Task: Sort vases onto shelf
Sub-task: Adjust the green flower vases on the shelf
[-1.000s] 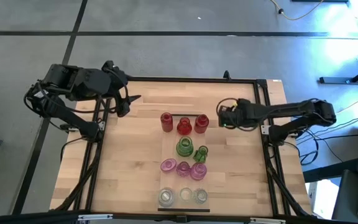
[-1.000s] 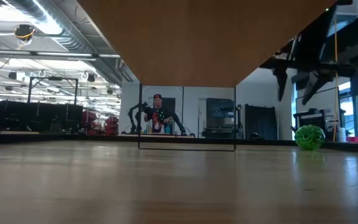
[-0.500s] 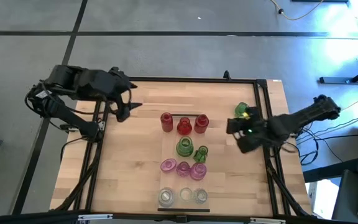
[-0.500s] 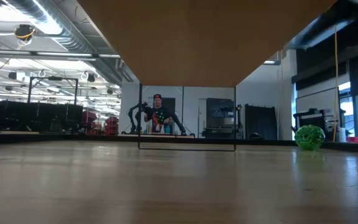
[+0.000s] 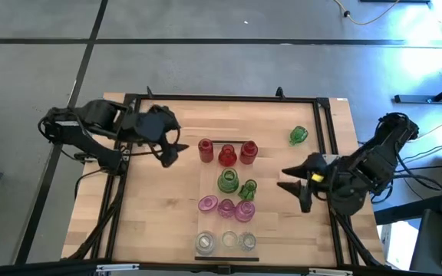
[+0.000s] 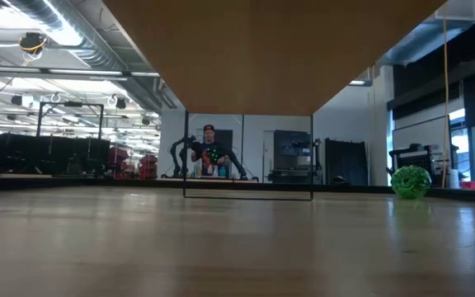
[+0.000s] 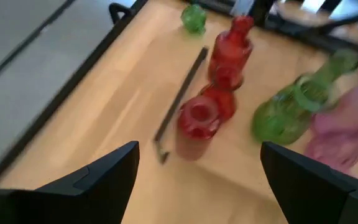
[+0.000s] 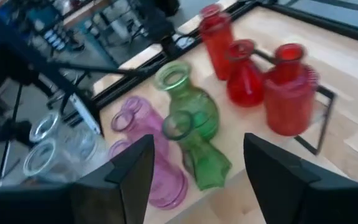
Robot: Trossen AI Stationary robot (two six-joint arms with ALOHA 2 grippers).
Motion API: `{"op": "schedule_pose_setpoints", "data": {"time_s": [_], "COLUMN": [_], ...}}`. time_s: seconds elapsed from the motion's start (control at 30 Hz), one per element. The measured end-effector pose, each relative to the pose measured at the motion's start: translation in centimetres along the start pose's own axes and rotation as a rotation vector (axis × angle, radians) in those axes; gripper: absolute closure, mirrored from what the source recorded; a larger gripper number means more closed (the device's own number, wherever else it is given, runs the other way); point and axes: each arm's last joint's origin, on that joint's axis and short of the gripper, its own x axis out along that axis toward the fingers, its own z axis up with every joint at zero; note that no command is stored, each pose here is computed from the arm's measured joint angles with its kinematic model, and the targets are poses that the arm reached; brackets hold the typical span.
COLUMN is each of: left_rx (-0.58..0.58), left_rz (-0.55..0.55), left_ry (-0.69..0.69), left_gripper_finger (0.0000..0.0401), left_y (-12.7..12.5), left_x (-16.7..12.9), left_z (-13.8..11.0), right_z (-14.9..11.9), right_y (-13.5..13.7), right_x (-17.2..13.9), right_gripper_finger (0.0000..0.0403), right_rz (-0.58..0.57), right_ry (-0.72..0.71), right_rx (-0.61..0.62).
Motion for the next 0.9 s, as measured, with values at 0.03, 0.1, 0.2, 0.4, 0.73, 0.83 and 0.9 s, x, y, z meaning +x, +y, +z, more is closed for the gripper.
{"op": "schedule_pose_setpoints", "data": {"time_s": [0.03, 0.1, 0.2, 0.4, 0.73, 0.83, 0.9], "left_rx": [-0.031, -0.067, -0.108, -0.224, -0.595, -0.662, -0.699], "left_rz": [-0.016, -0.060, -0.128, -0.247, -0.371, -0.341, -0.324], "left_ry": [-0.016, -0.052, -0.093, -0.139, -0.060, 0.046, 0.108], "left_gripper_finger": [0.0071, 0.0071, 0.0071, 0.0071, 0.0071, 0.0071, 0.0071], "left_y": [-0.4, -1.4, -2.9, -5.4, -7.8, -8.1, -8.2], "left_x": [0.3, 0.7, 1.3, 1.8, 5.2, 7.2, 8.3], "left_z": [0.0, -0.1, -0.4, -0.8, 0.3, -0.1, -0.3], "right_z": [-0.1, -0.4, -0.9, -1.4, -0.6, -0.5, -0.5], "right_y": [0.2, 0.7, 1.3, 1.8, 1.4, 1.5, 1.5], "right_x": [0.2, 0.6, 1.2, 2.0, 2.9, 2.9, 2.9], "right_gripper_finger": [0.0174, 0.0174, 0.0174, 0.0174, 0.0174, 0.0174, 0.0174], "right_rz": [0.010, 0.031, 0.039, 0.026, 0.005, 0.017, 0.019], "right_ry": [0.007, 0.033, 0.047, 0.053, 0.048, 0.050, 0.048], "right_rx": [-0.015, -0.056, -0.119, -0.169, -0.206, -0.219, -0.225]}}
